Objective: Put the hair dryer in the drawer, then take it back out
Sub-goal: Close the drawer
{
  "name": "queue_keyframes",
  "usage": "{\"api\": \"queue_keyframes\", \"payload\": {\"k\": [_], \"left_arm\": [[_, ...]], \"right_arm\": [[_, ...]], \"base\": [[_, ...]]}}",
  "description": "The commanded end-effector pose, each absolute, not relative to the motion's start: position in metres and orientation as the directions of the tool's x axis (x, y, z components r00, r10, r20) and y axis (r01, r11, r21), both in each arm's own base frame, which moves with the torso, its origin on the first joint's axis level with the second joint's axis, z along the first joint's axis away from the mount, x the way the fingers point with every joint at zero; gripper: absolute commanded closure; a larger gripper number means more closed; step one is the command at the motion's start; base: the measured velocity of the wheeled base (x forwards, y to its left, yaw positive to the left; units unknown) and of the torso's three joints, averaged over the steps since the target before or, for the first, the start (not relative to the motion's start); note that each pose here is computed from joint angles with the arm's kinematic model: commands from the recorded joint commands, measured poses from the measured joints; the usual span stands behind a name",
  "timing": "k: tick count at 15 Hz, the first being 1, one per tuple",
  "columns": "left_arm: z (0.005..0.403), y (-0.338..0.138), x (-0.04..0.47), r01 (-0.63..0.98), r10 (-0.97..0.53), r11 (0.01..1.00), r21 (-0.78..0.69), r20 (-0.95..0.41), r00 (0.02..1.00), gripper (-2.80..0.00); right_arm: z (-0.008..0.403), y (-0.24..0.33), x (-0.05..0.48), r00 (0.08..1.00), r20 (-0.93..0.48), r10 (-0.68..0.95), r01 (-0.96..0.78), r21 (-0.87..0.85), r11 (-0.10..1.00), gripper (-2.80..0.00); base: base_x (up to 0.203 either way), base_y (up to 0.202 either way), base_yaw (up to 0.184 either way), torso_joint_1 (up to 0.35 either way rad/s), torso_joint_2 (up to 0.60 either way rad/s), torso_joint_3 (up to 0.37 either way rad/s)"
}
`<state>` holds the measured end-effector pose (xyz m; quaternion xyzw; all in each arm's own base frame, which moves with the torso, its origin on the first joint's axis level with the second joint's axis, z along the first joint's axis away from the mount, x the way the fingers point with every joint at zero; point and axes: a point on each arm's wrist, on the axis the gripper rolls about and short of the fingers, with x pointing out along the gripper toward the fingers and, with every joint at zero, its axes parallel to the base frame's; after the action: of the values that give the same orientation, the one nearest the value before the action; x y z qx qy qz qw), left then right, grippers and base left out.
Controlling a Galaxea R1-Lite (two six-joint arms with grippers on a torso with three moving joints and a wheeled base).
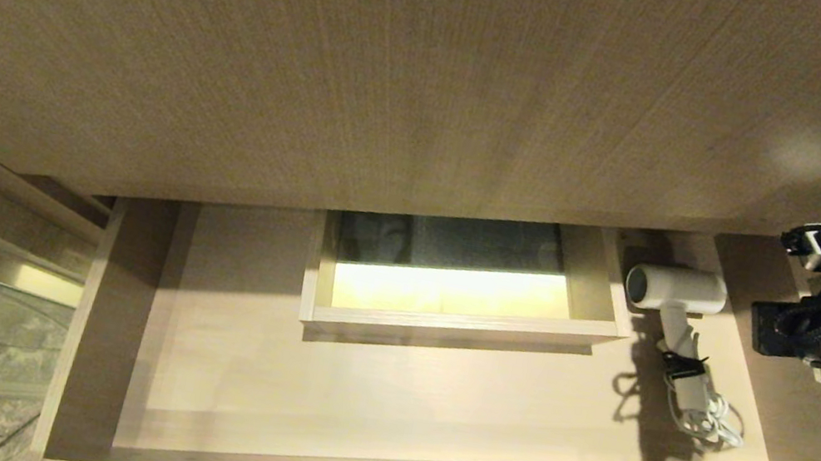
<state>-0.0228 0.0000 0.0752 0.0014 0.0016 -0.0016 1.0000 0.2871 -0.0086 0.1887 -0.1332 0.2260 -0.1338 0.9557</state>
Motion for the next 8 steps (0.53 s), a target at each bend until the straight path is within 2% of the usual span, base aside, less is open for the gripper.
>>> {"api": "queue_keyframes", "payload": {"k": [1,3,8], "left_arm": [[0.075,0.000,-0.023,0.003,-0.003,1.000,0.003,-0.004,1.000,0.00],[0.075,0.000,-0.023,0.003,-0.003,1.000,0.003,-0.004,1.000,0.00],[0.075,0.000,-0.023,0.003,-0.003,1.000,0.003,-0.004,1.000,0.00]], "right_arm": [[0.205,-0.006,0.253,0.888,-0.342,-0.308,0.205,-0.307,0.929,0.00],[0.206,-0.005,0.219,0.894,-0.335,-0.297,0.190,-0.317,0.929,0.00],[0.188,-0.005,0.154,0.856,-0.423,-0.298,0.144,-0.360,0.922,0.00]], "base": [[0.000,0.000,0.000,0.000,0.00,0.000],[0.000,0.000,0.000,0.000,0.00,0.000],[0.000,0.000,0.000,0.000,0.00,0.000]]}}
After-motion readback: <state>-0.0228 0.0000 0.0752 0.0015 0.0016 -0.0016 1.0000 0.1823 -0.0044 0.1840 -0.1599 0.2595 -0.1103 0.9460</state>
